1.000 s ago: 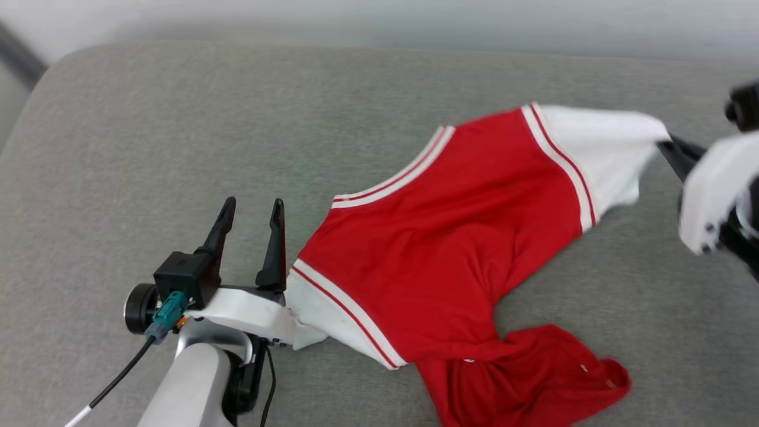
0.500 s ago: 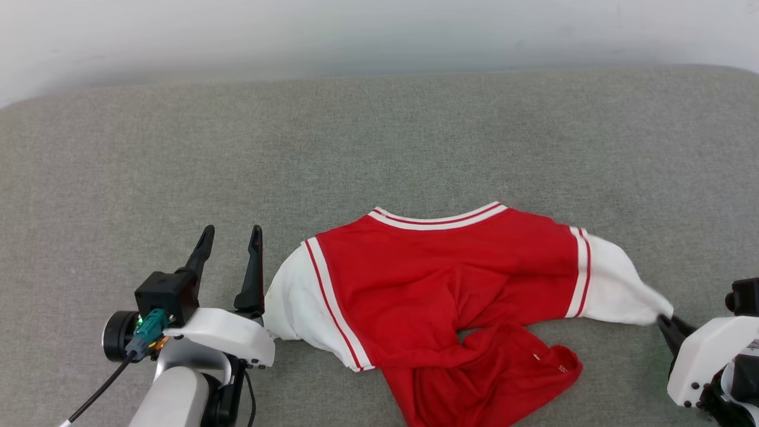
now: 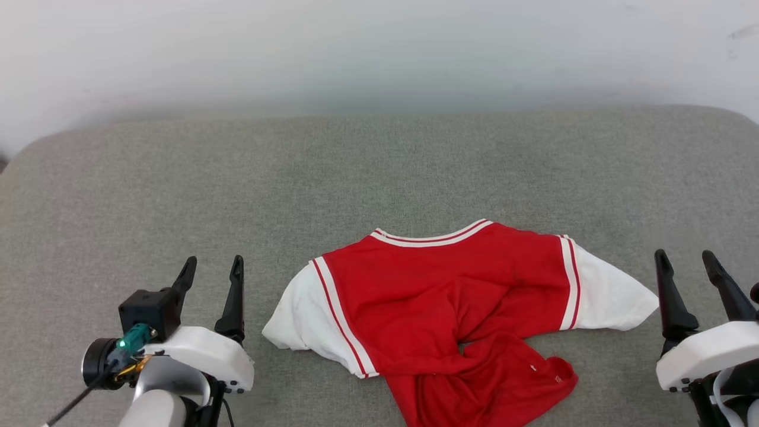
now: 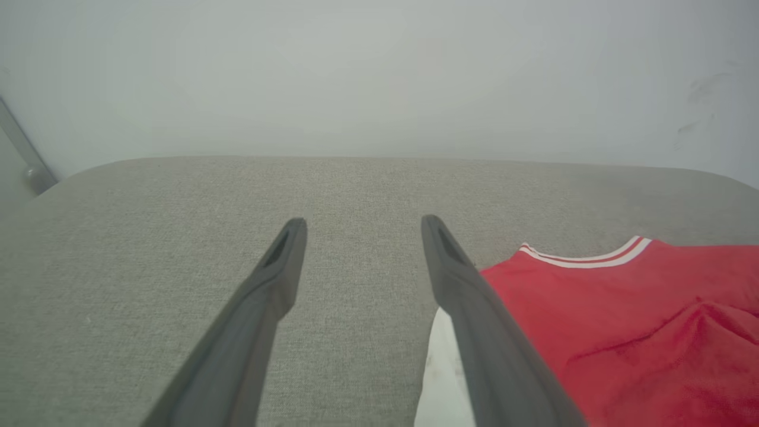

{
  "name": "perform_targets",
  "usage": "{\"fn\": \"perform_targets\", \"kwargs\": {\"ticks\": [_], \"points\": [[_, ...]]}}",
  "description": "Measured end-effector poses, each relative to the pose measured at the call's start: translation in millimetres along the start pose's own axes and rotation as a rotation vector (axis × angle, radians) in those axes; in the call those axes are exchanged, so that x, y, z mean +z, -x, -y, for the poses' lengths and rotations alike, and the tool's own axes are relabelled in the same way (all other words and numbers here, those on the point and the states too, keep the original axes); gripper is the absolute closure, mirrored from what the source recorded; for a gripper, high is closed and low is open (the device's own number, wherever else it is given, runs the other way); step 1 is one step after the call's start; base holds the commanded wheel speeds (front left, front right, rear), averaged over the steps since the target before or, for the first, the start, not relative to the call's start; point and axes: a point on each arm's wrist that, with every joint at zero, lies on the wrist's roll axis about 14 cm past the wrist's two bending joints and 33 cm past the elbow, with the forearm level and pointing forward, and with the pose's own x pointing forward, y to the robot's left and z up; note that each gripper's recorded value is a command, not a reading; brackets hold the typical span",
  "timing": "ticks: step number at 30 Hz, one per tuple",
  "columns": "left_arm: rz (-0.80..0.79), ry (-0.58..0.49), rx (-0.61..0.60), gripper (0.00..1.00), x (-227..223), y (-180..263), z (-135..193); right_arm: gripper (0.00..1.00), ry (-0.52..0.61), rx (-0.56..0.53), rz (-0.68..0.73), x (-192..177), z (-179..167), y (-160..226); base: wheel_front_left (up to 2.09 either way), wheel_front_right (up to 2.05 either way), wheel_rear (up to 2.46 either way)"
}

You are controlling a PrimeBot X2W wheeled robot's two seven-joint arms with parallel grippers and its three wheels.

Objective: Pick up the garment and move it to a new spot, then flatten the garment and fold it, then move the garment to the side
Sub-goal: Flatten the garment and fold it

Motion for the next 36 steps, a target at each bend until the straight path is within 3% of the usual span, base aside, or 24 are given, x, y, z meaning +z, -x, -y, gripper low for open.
{"fn": "perform_targets", "kwargs": {"ticks": [5, 12, 16, 17, 22, 23, 24, 31, 36], "points": [[-0.102, -0.006, -0.049, 0.0, -4.0, 5.2, -0.7, 0.0, 0.01, 0.038, 0.126, 25.2, -20.0, 9.5, 0.0, 0.0, 0.0], [-0.334, -0.069, -0.189, 0.0, -15.5, -1.0, 11.6, 0.0, 0.004, 0.079, 0.17, 31.2, -41.2, 22.9, 0.0, 0.0, 0.0], [-0.543, -0.098, -0.267, 0.0, -44.9, 0.3, 18.9, 0.0, -0.005, 0.08, 0.16, 27.3, -44.4, 24.1, 0.0, 0.0, 0.0], [-0.687, -0.112, -0.314, 0.0, -69.1, 3.8, 24.9, 0.0, -0.015, 0.068, 0.145, 22.3, -42.0, 23.4, 0.0, 0.0, 0.0], [-0.95, -0.107, -0.35, 0.0, -117.8, 11.1, 28.7, 0.0, -0.03, 0.017, 0.124, 10.8, -26.9, 18.2, 0.0, 0.0, 0.0], [-1.028, -0.099, -0.359, 0.58, -128.9, 12.6, 32.8, 0.0, -0.033, 0.001, 0.115, 6.6, -22.1, 16.7, 0.0, 0.0, 0.0], [-1.04, -0.094, -0.363, 0.98, -130.9, 12.8, 34.6, 0.0, -0.032, -0.005, 0.114, 6.1, -20.2, 16.2, 0.0, 0.0, 0.0], [-0.965, -0.08, -0.377, 1.0, -128.0, 13.1, 47.5, 0.0, -0.036, -0.024, 0.082, 2.4, -10.0, 12.7, 0.0, 0.0, 0.0], [-0.795, -0.078, -0.33, 1.0, -105.0, 3.0, 43.4, 0.0, -0.078, -0.055, -0.054, -12.3, 12.2, 8.5, 0.0, 0.0, 0.0]]}}
